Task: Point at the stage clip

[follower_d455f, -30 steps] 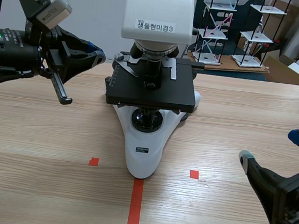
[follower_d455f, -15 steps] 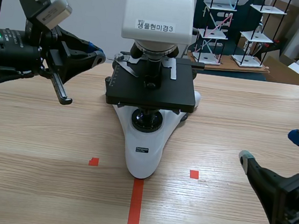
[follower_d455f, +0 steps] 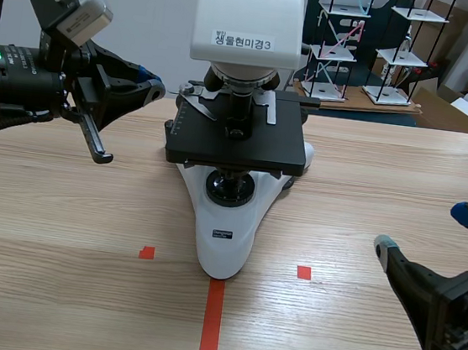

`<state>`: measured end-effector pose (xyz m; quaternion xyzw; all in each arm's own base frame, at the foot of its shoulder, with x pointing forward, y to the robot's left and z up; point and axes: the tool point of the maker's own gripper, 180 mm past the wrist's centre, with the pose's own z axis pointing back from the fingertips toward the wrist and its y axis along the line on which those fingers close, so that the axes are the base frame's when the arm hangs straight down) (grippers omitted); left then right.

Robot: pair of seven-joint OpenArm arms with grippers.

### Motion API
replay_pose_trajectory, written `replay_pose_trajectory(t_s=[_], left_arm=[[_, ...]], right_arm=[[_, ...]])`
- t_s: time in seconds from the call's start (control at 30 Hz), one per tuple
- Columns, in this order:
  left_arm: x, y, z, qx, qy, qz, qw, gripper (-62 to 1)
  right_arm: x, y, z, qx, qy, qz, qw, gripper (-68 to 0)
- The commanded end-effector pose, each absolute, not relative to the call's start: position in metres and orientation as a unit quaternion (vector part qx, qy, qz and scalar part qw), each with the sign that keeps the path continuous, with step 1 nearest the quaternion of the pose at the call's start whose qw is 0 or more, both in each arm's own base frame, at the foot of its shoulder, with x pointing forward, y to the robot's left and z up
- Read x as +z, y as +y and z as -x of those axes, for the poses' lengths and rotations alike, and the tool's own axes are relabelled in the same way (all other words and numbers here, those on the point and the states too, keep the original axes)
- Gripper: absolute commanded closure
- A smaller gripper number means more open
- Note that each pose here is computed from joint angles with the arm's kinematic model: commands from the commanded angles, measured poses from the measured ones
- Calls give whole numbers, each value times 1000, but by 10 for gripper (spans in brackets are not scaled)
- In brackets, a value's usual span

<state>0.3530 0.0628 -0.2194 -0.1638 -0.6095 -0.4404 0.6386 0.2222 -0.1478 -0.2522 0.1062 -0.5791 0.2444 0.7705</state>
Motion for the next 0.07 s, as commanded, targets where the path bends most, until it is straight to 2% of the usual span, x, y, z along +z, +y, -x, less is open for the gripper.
replay_pose_trajectory(t_s=[0.0, 0.03], left_arm=[[-208, 64, -355, -439, -620, 162, 629, -15], [-209, 64, -355, -441, -620, 160, 629, -15]], right_arm=[[-245, -144, -225, 245, -590, -110, 761, -553], [-245, -144, -225, 245, -590, -110, 761, -553]])
